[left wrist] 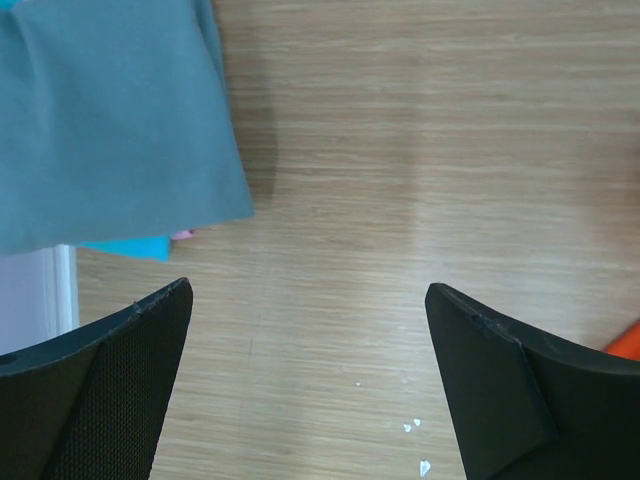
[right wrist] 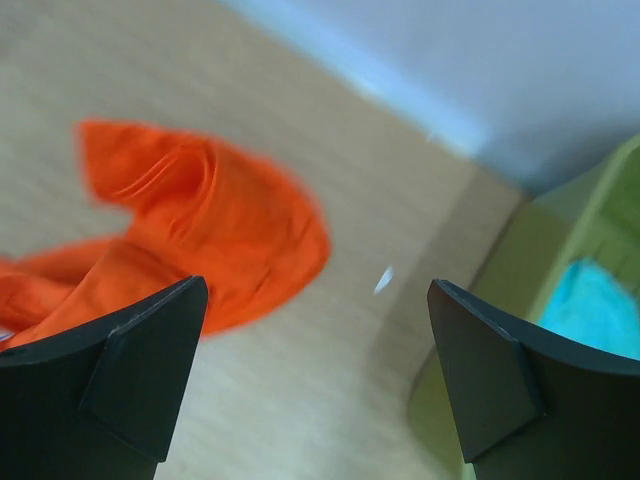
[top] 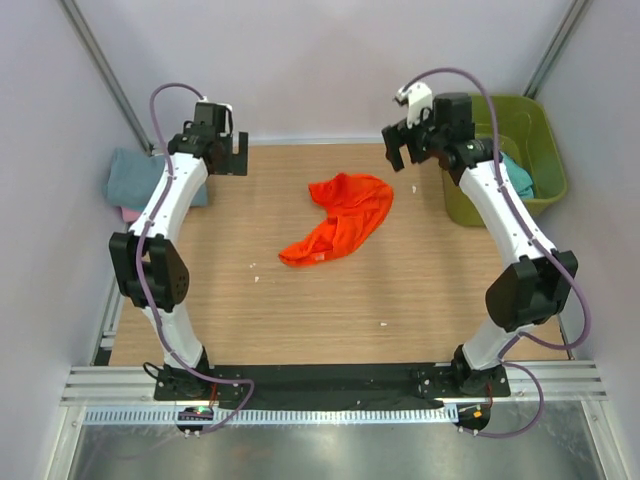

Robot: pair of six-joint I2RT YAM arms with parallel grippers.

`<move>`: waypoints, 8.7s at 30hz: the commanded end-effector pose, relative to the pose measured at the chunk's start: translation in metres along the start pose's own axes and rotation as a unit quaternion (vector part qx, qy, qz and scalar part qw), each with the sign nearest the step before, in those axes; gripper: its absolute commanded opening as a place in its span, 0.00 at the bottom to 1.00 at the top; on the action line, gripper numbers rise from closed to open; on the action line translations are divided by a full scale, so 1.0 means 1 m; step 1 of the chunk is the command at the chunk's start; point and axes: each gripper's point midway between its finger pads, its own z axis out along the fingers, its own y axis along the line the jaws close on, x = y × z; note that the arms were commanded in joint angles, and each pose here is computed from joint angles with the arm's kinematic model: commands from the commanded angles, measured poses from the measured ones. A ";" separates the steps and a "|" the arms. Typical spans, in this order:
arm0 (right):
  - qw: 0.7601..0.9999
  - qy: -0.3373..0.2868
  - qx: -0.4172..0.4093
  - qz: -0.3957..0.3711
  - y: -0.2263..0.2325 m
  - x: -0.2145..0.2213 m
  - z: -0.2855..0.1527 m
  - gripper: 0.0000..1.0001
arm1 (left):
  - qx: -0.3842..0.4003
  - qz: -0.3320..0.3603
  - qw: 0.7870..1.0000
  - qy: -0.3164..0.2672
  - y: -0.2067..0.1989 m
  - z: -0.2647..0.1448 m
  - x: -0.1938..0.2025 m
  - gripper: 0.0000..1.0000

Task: Fold and stack the t-shirts
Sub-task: Move the tshirt to the center of the board, then flatten the tshirt out

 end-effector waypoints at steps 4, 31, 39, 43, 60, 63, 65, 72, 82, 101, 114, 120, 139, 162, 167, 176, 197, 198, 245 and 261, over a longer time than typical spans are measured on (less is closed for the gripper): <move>0.990 0.084 -0.109 0.025 0.048 0.061 -0.004 0.98 | 0.196 -0.003 0.977 0.087 -0.066 -0.015 0.049 0.96; 0.974 0.108 -0.166 0.107 0.094 0.070 0.053 0.91 | 0.332 0.259 0.876 0.235 -0.208 -0.063 0.185 0.78; 0.977 0.114 -0.138 0.115 0.076 0.085 0.038 0.91 | 0.303 0.284 0.874 0.253 -0.228 -0.038 0.195 0.78; 0.978 0.112 -0.132 0.119 0.070 0.087 0.040 0.91 | 0.284 0.289 0.875 0.264 -0.233 -0.016 0.199 0.77; 0.973 0.129 -0.140 0.133 0.076 0.099 0.044 0.92 | 0.224 0.245 0.930 0.158 -0.172 -0.045 0.122 0.00; 0.956 0.155 -0.177 0.174 0.098 0.118 0.044 0.91 | 0.229 0.164 0.940 0.192 -0.128 -0.049 0.120 0.00; 0.945 0.175 -0.198 0.194 0.118 0.132 0.044 0.88 | 0.225 0.157 0.941 0.199 -0.114 -0.052 0.125 0.00; 0.919 0.199 -0.292 0.173 0.207 0.122 0.045 0.88 | 0.257 0.146 0.925 0.239 -0.125 -0.050 0.151 0.00; 0.947 0.147 -0.142 0.250 0.108 0.107 0.066 0.91 | 0.280 0.150 0.945 0.083 -0.155 -0.046 0.031 0.00; 0.964 0.067 -0.157 0.202 0.066 0.058 0.041 0.90 | 0.331 0.214 0.900 -0.186 -0.224 -0.139 -0.100 0.00; 0.963 0.036 -0.237 0.125 0.099 0.029 0.007 0.88 | 0.345 0.191 0.909 -0.134 -0.255 -0.084 -0.077 0.00; 0.967 0.033 -0.231 0.103 0.098 0.030 -0.009 0.89 | 0.361 0.158 0.911 -0.119 -0.277 -0.064 -0.071 0.28; 0.916 0.046 -0.295 -0.268 0.187 0.092 0.071 0.83 | 0.197 -0.074 0.977 -0.019 -0.034 -0.056 -0.033 0.83; 0.922 0.039 -0.204 -0.328 0.210 0.121 0.198 0.58 | 0.193 -0.081 0.978 0.001 -0.030 -0.070 0.005 0.83; 0.933 0.034 -0.171 -0.315 0.198 0.101 0.199 0.20 | 0.193 -0.084 0.978 0.003 -0.031 -0.067 0.006 0.83; 0.957 -0.090 -0.055 -0.272 0.132 -0.052 0.136 0.01 | 0.299 -0.145 0.938 0.103 -0.083 -0.052 0.052 0.79; 0.966 -0.079 0.112 -0.221 0.006 -0.093 0.040 0.01 | 0.460 -0.052 0.869 0.176 -0.244 0.031 0.076 0.75; 0.966 -0.077 0.115 -0.220 0.004 -0.091 0.039 0.01 | 0.468 -0.052 0.865 0.173 -0.248 0.034 0.074 0.75; 0.969 -0.017 0.191 -0.156 -0.027 -0.041 -0.024 0.71 | 0.572 0.036 0.817 -0.063 -0.224 -0.166 -0.085 0.00; 0.989 0.099 -0.037 -0.102 0.029 0.050 -0.027 0.81 | 0.495 0.030 0.868 -0.025 -0.203 -0.121 -0.059 0.73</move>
